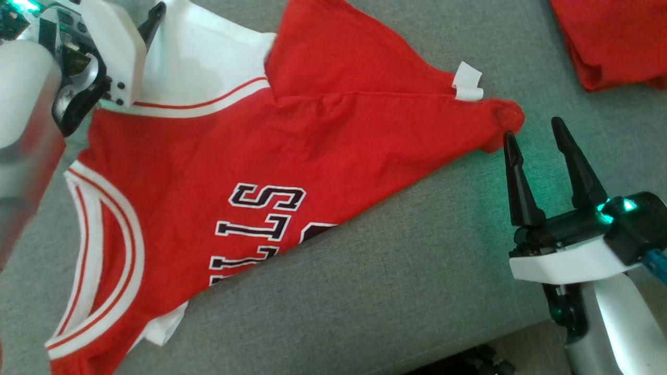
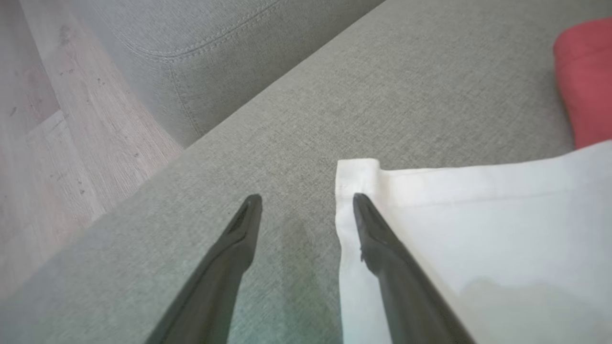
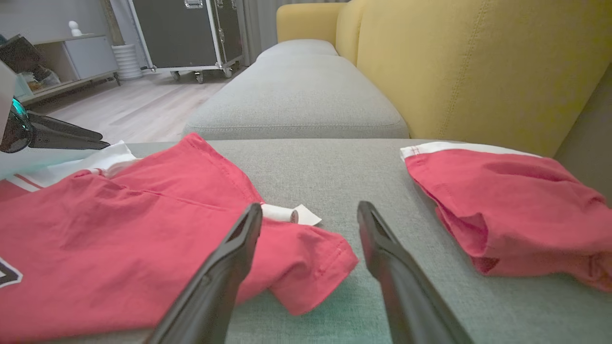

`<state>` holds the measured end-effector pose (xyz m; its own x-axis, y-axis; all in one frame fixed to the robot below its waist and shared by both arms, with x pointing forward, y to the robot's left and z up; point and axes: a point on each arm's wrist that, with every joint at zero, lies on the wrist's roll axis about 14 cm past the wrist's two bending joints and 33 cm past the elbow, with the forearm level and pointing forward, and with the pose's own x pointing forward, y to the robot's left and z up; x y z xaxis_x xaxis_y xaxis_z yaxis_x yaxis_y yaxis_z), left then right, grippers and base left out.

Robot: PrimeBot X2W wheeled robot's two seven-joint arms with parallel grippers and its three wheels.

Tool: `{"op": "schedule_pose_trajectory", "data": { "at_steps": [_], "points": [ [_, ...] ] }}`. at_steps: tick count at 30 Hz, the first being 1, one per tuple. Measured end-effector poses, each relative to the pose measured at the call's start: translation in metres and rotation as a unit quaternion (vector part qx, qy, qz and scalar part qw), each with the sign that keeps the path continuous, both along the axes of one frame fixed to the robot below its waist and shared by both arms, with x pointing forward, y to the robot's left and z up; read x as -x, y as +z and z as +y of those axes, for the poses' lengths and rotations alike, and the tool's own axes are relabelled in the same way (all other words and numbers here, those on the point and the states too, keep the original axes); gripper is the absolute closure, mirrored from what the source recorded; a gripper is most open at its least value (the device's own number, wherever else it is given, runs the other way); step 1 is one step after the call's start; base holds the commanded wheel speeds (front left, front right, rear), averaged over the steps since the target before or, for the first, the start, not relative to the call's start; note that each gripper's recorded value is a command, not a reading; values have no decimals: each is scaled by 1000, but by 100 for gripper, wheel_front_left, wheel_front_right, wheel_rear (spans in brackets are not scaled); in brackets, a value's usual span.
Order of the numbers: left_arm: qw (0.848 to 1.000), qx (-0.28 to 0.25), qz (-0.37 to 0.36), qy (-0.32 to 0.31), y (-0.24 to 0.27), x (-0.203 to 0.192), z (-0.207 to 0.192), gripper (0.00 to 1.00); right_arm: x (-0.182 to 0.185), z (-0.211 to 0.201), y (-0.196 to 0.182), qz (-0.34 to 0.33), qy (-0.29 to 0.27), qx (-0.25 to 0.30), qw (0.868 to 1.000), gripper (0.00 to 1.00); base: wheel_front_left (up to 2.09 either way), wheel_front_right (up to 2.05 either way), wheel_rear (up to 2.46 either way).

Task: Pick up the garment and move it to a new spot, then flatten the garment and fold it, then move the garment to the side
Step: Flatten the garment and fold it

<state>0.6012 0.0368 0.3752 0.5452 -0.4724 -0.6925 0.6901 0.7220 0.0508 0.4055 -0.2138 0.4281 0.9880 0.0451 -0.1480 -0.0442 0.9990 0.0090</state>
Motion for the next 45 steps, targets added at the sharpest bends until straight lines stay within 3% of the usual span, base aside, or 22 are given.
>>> {"op": "schedule_pose_trajectory", "data": {
  "at_steps": [18, 19, 20, 21, 22, 31, 39, 45],
  "points": [
    [999, 3, 29, -38, -15, 1, -22, 0, -5, -7, 1, -3, -17, 1, 1000, 0, 0, 0, 0],
    [999, 4, 32, -39, -15, 1, -22, 16, -5, -8, 1, -3, -18, 1, 1000, 0, 0, 0, 0],
    [998, 3, 36, -41, -16, 3, -23, 47, -5, -8, 1, -3, -19, 1, 1000, 0, 0, 0, 0],
    [998, 2, 39, -45, -16, 4, -24, 63, -4, -8, 0, -3, -20, 1, 1000, 0, 0, 0, 0],
    [998, 3, 43, -49, -17, 6, -26, 100, -4, -8, 0, -2, -20, 1, 1000, 0, 0, 0, 0],
    [998, 3, 14, -62, -4, 8, -21, 100, 0, -10, -8, 10, -28, -23, 999, 0, 0, 0, 0],
    [996, 15, -53, -67, 38, 10, -5, 100, 21, -33, -52, 92, -55, -62, 992, 0, 0, 0, 0],
    [996, 9, -75, -55, 58, 14, 14, 100, -9, -33, -43, 83, -34, -82, 993, 0, 0, 0, 0]
  ]
}}
